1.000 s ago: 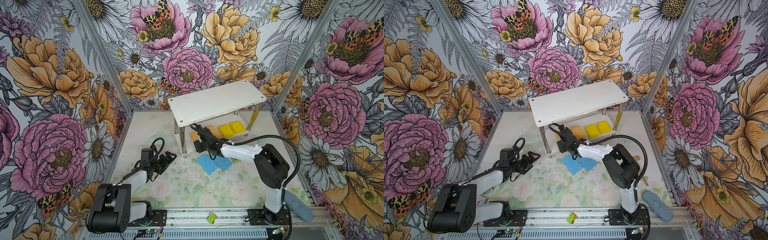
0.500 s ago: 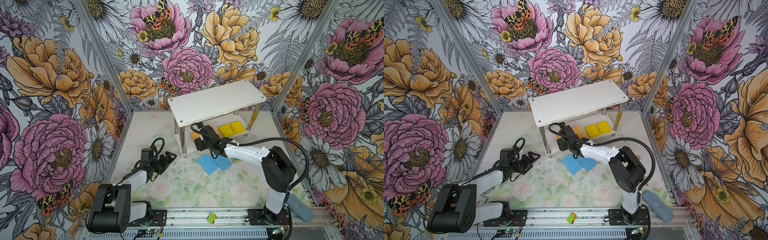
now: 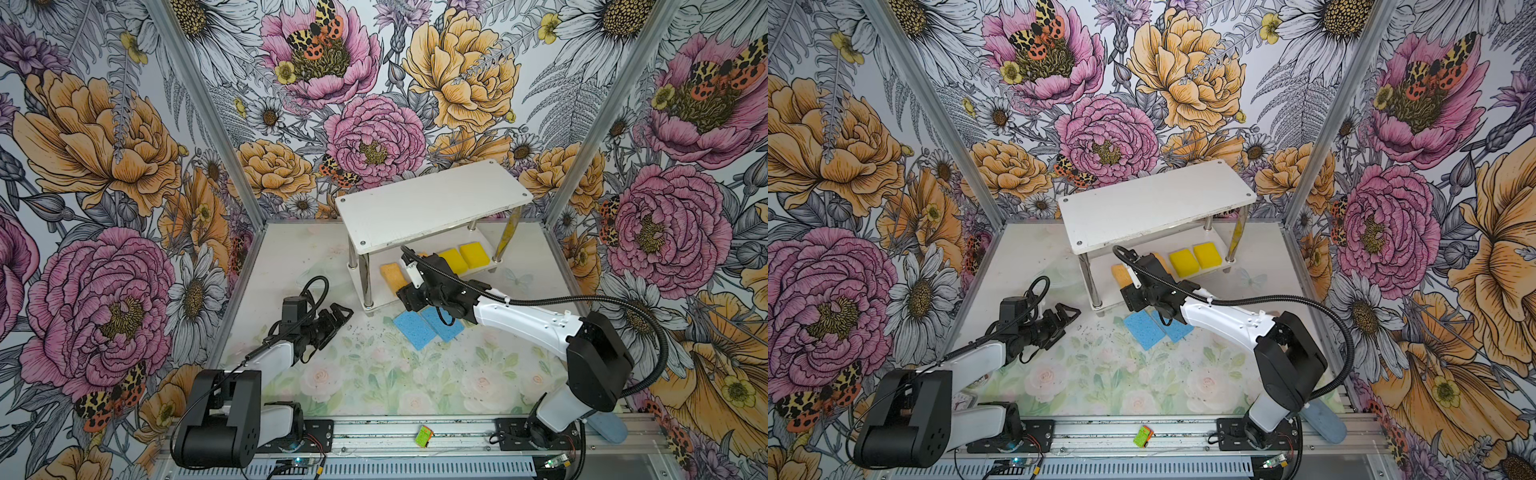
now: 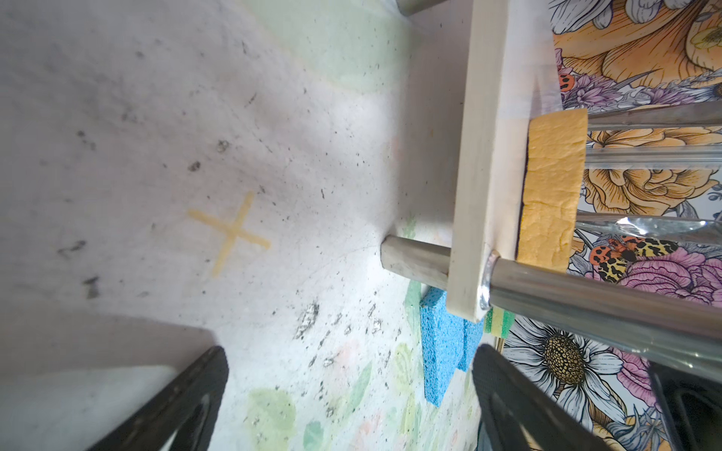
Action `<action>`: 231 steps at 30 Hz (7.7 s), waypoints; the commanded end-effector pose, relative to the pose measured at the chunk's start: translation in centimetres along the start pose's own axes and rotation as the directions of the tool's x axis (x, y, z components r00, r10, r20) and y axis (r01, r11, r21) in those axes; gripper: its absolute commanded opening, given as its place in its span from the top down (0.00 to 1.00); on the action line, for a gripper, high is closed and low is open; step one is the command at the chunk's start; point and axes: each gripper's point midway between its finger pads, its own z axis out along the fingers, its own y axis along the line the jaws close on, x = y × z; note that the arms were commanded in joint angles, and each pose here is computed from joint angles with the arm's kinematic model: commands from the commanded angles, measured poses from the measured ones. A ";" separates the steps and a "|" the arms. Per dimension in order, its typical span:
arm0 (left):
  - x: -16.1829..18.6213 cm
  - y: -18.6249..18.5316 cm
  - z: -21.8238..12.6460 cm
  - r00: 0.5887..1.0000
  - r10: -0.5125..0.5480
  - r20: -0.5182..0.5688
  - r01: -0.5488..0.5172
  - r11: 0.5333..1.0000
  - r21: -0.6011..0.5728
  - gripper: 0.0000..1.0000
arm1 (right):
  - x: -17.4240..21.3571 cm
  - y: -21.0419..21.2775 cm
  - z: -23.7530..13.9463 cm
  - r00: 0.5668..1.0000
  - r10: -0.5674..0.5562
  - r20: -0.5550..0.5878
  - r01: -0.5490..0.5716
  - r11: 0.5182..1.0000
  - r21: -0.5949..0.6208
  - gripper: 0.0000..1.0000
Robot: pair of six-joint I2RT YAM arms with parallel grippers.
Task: Place and organize the cleaning sponges onto the shelf
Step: 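Open the right gripper and withdraw it from the shelf, then move the open right gripper down over a blue sponge on the table, then lower the right gripper onto the blue sponge's near end and close it, then lift the blue sponge with the right gripper and raise it above the shelf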
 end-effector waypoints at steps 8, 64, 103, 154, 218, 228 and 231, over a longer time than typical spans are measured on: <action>-1.1 -1.6 0.0 0.999 0.029 0.017 -0.029 0.999 0.026 0.01 | 5.0 1.1 -4.0 0.996 0.008 -0.088 -0.016 0.996 -0.088 0.26; -0.7 -1.1 1.1 0.999 0.024 -0.020 -0.024 1.000 0.016 0.01 | 10.9 4.4 1.1 0.966 0.140 -0.216 -0.160 0.984 -0.079 0.22; -0.6 -0.1 1.0 1.000 0.011 -0.021 -0.011 1.000 0.013 0.01 | 13.7 5.7 4.4 0.958 0.224 -0.177 -0.214 0.974 0.074 0.00; -0.6 -0.2 1.4 1.000 0.008 -0.030 -0.008 1.000 0.013 0.01 | 17.1 5.1 5.6 0.975 0.111 -0.194 -0.083 0.986 0.146 0.43; -1.4 -1.4 1.1 0.999 0.027 -0.018 -0.026 0.998 0.060 0.01 | -0.5 -2.7 -24.1 0.992 0.083 0.092 -0.075 0.993 -0.090 0.70; -1.8 -1.7 0.6 1.000 0.027 -0.009 -0.027 0.998 0.059 0.01 | -6.6 -7.7 -28.5 0.982 0.015 0.189 -0.027 0.998 0.061 0.74; -1.8 -1.8 0.5 1.000 0.028 -0.012 -0.027 0.998 0.062 0.01 | -8.2 -9.4 -29.0 0.977 0.015 0.213 -0.034 0.996 0.087 0.77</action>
